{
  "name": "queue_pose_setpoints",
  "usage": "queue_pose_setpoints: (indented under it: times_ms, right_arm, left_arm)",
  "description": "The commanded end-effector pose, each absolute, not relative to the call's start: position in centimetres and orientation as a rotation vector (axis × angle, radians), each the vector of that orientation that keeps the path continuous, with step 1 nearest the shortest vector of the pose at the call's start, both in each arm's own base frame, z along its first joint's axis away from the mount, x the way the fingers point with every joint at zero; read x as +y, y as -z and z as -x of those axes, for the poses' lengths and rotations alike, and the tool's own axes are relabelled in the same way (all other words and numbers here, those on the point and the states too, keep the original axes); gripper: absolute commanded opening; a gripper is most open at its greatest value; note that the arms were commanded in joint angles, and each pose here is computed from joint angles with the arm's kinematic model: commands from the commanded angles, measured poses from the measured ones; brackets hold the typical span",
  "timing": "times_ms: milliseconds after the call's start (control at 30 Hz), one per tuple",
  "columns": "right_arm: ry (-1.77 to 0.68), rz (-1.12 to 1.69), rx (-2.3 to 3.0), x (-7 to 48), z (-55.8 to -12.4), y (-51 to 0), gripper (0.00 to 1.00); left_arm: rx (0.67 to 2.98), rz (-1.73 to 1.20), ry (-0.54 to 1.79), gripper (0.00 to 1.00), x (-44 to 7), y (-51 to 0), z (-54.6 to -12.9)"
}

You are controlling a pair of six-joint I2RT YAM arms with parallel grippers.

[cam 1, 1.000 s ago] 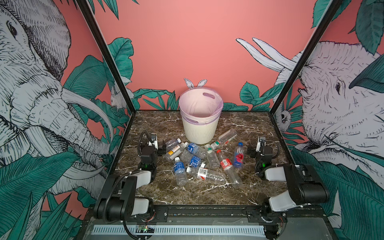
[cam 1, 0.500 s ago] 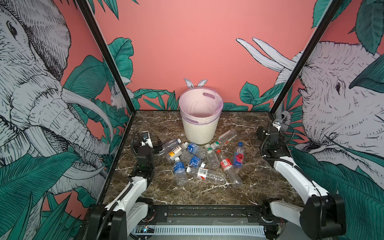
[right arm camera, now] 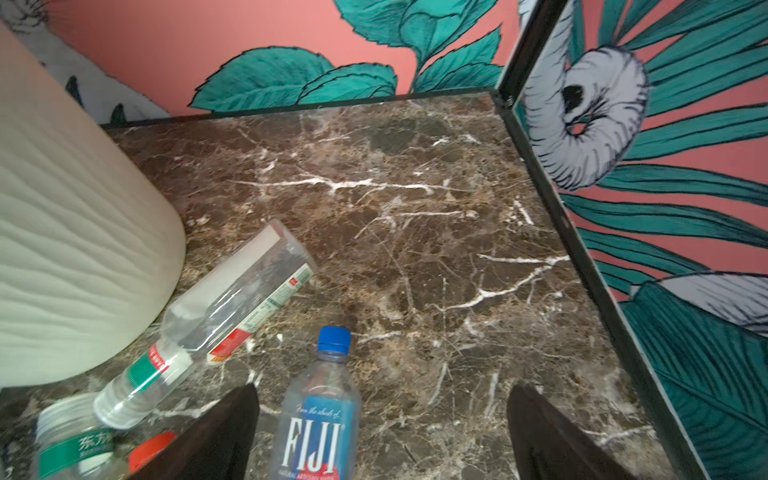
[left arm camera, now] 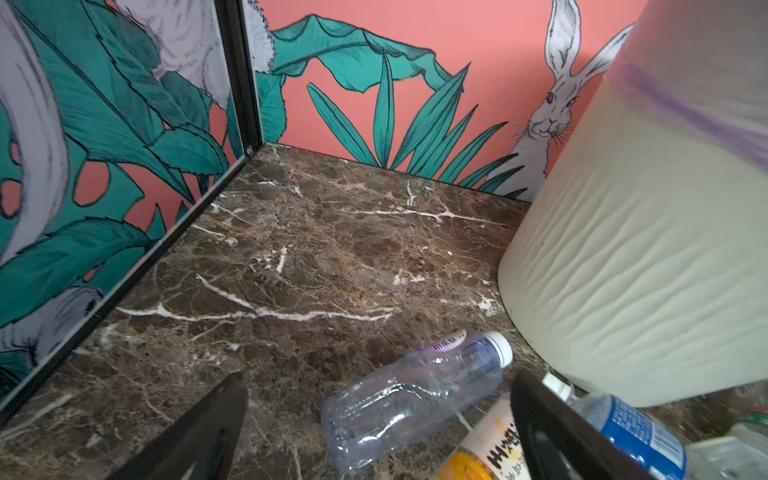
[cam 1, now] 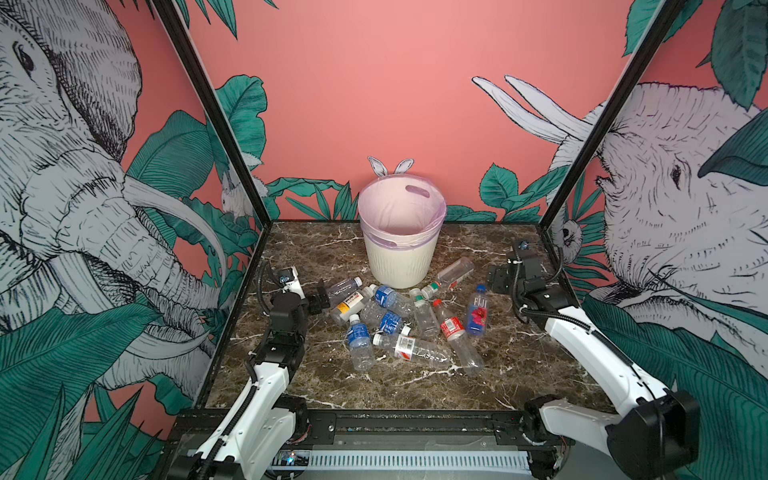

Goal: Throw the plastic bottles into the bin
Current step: 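Reach the right gripper down to the blue-capped FIJI bottle while the left arm advances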

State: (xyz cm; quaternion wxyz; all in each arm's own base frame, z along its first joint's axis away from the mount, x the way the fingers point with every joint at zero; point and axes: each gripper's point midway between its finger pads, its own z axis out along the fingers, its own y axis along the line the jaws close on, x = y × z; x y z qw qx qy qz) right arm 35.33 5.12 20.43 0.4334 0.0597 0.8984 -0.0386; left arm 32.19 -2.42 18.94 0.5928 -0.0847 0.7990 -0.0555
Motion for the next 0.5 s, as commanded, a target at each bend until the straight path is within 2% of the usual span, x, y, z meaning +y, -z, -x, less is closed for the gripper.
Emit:
queue_pose_setpoints:
  times_ms: [0,467]
  right_arm:
    - [0.061,-0.076,2.390,6.7,-34.2,-17.4,0.93]
    - [-0.004,-0.102,2.586,10.0,-32.1,-10.5,0.89]
  left_arm:
    - [1.896,0.161,0.244,0.99,-4.6,-18.2,-31.9]
    - [1.965,-0.053,0.307,0.95,-9.7,-15.4,-30.8]
